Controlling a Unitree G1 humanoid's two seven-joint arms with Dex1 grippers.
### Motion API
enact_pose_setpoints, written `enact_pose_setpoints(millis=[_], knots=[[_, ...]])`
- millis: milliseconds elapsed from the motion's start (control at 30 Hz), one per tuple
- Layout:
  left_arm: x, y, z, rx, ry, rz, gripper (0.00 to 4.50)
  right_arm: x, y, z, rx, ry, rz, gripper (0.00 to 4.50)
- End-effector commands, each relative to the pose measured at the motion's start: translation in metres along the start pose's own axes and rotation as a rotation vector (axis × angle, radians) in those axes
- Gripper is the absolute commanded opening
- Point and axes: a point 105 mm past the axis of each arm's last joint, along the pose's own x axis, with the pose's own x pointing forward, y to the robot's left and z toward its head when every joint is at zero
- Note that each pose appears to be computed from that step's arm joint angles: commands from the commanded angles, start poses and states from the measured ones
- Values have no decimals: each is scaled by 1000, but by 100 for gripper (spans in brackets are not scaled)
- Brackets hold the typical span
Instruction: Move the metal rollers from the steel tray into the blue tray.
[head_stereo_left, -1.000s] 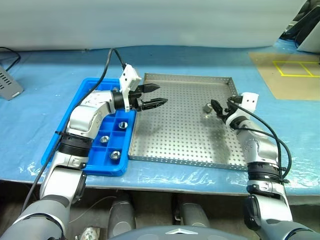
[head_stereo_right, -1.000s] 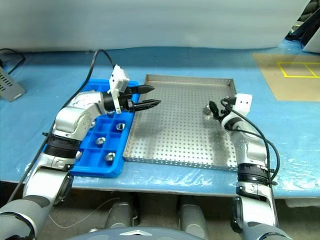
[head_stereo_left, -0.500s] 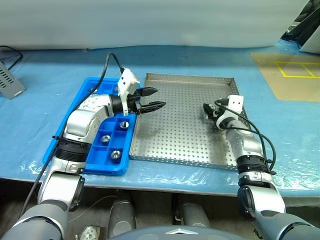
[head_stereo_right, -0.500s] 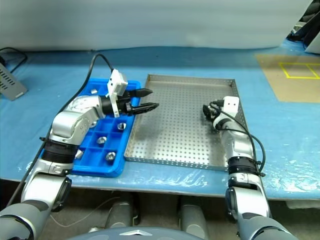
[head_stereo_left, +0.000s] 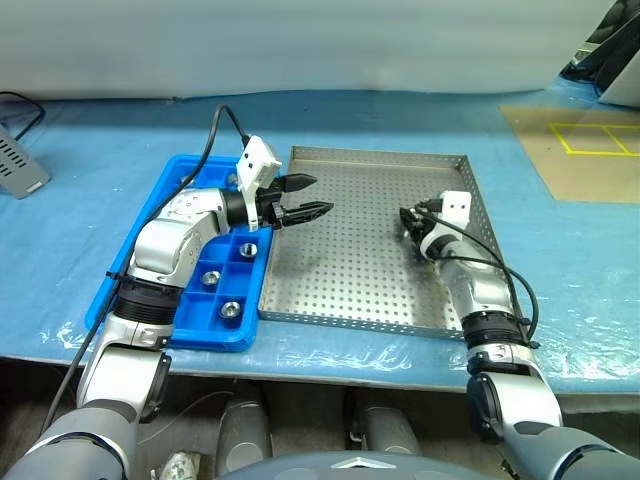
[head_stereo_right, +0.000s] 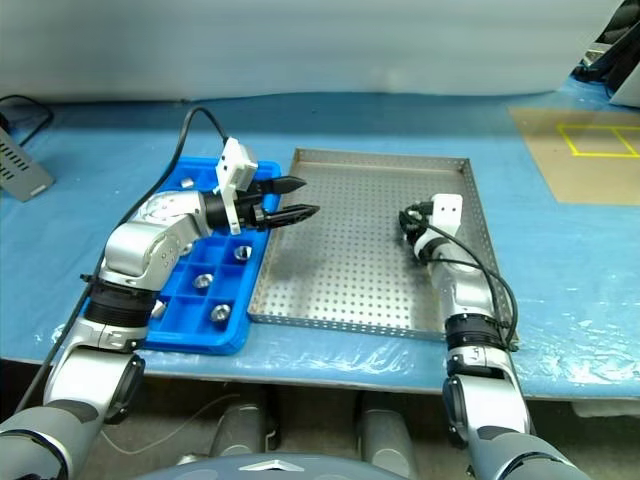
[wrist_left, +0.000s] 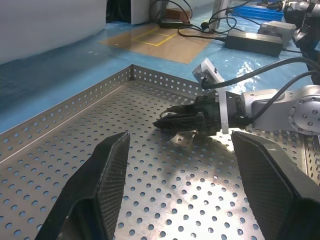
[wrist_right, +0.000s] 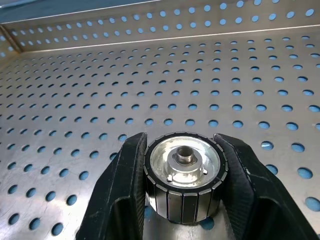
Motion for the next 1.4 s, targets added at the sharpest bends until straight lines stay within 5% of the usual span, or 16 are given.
enact_pose_setpoints(millis=[33, 267, 400, 567, 1000, 1200, 1367, 1400], knots=[[-2, 0, 13, 40, -31, 1, 343, -12, 13, 6, -5, 1, 121, 165], [-2, 0, 12, 35, -30, 3, 343, -57, 86, 1, -4, 126, 586, 165], [-1, 0, 12, 34, -33, 1, 343, -61, 112, 13, 4, 121, 694, 165], [2, -5, 11, 28, -35, -17, 343, -39, 122, 17, 14, 102, 659, 165], [-3, -5, 8, 26, -25, -8, 343, -36, 114, -29, -54, 223, 622, 165], [0, -4, 8, 27, -26, -12, 343, -32, 115, -19, -45, 164, 606, 165], [1, -6, 8, 27, -28, -20, 343, -39, 125, -6, 21, 152, 655, 330], [1, -6, 8, 27, -29, -22, 343, -41, 127, 0, 37, 134, 672, 330]])
